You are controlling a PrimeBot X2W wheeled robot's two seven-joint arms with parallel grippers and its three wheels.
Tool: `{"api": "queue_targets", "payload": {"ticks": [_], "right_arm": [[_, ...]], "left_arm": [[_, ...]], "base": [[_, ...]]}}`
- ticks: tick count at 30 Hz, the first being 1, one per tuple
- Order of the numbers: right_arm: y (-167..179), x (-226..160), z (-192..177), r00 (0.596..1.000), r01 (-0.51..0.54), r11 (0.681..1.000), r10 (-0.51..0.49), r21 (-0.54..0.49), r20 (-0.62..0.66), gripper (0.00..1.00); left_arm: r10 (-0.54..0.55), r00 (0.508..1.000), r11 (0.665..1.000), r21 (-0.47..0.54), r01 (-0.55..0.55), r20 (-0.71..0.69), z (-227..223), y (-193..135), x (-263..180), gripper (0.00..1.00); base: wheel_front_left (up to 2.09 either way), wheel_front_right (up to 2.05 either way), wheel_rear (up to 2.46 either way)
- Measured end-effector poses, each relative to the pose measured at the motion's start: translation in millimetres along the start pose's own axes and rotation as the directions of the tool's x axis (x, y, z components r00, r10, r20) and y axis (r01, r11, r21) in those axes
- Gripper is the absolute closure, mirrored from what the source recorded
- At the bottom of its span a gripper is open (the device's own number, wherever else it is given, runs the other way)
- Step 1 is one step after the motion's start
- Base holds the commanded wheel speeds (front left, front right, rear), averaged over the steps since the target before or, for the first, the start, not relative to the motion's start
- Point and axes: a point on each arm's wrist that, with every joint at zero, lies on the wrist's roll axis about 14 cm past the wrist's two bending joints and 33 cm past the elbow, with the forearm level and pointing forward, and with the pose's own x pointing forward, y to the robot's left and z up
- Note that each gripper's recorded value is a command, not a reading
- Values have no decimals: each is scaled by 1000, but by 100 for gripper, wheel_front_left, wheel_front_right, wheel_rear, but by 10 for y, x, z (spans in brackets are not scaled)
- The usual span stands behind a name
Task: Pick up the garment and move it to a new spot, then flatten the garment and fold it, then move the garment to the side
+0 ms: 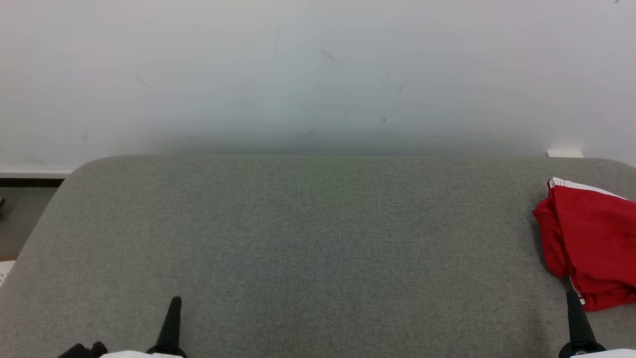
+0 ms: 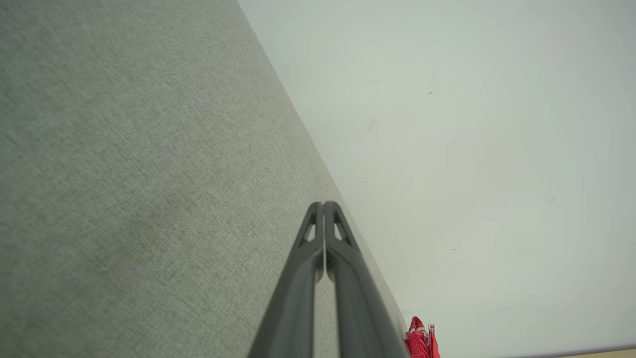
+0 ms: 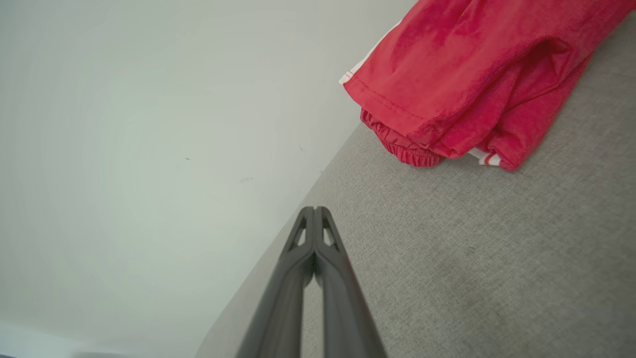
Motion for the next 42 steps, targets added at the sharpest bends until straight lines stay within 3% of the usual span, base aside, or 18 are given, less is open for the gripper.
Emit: {"api": "queue_targets", "payload": {"ticks": [22, 42], "right_arm": [[90, 84, 22, 1000, -25, 979, 28, 203, -10, 100], [178, 157, 53, 998, -52, 932, 61, 357, -12, 100]], "left_arm": [[-36, 999, 976, -217, 36, 4, 95, -74, 105, 100], [-70, 997, 929, -363, 71, 15, 177, -135, 183, 100]], "base": [[0, 0, 0], [0, 0, 0]]}}
